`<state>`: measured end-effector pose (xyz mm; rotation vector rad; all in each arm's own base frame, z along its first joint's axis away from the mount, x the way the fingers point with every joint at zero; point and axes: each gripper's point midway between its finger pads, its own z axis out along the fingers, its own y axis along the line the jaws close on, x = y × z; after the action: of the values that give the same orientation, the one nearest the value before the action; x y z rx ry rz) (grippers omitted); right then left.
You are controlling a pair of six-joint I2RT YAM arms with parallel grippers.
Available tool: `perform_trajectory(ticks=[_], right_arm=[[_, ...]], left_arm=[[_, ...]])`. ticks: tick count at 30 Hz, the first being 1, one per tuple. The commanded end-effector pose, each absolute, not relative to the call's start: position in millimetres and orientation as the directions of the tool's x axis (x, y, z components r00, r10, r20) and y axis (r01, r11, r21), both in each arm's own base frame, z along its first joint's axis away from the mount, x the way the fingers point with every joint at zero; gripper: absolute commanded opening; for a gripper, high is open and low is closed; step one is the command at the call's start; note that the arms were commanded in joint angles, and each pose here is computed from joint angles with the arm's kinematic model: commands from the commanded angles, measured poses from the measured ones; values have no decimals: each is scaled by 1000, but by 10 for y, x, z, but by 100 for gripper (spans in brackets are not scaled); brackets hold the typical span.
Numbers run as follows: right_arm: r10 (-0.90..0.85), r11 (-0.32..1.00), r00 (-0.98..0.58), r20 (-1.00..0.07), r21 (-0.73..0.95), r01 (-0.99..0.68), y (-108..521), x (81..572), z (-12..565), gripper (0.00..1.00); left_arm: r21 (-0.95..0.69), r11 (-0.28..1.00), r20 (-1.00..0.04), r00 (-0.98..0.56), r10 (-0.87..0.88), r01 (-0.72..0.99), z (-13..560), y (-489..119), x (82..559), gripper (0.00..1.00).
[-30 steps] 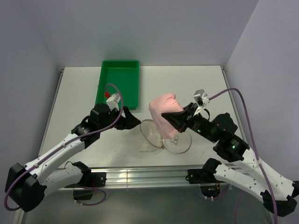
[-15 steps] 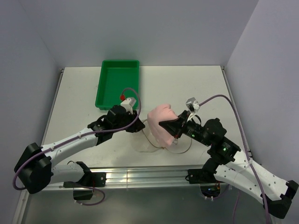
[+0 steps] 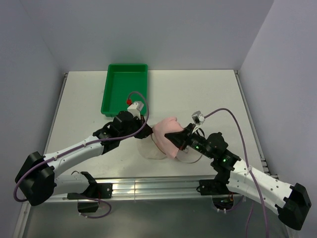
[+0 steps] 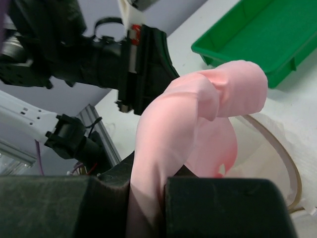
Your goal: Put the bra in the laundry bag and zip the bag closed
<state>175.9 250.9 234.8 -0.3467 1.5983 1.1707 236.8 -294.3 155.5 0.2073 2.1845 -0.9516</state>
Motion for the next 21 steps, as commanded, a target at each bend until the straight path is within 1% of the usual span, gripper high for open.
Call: perform_trajectory(ticks=[1, 4, 11, 12, 14, 21], right_arm=[[408, 461, -344, -846, 516, -722, 2527, 1866, 2466, 0], [393, 451, -381, -837, 536, -714, 2573, 1857, 2311, 0], [374, 491, -411, -831, 553, -673, 2582, 1935, 2043, 0], [366, 505, -430, -825, 564, -653, 2584, 1956, 1927, 0], [382, 503, -436, -815, 579, -642, 2592, 1977, 1877, 0], [318, 494, -494, -809, 586, -642, 2865, 2116, 1711, 0]], left_arm=[[-607, 661, -700, -691, -182, 441, 1765, -3031, 2384, 0], [-619, 649, -704, -680, -207, 443, 1837, -3035, 2398, 0], [-643, 602, -708, -667, -231, 474, 1985, -3071, 2348, 0], [-642, 600, -711, -664, -232, 477, 1994, -3071, 2349, 0], [-641, 593, -719, -652, -241, 487, 2041, -3072, 2355, 0], [-642, 551, -723, -660, -203, 534, 2080, -3204, 2289, 0]])
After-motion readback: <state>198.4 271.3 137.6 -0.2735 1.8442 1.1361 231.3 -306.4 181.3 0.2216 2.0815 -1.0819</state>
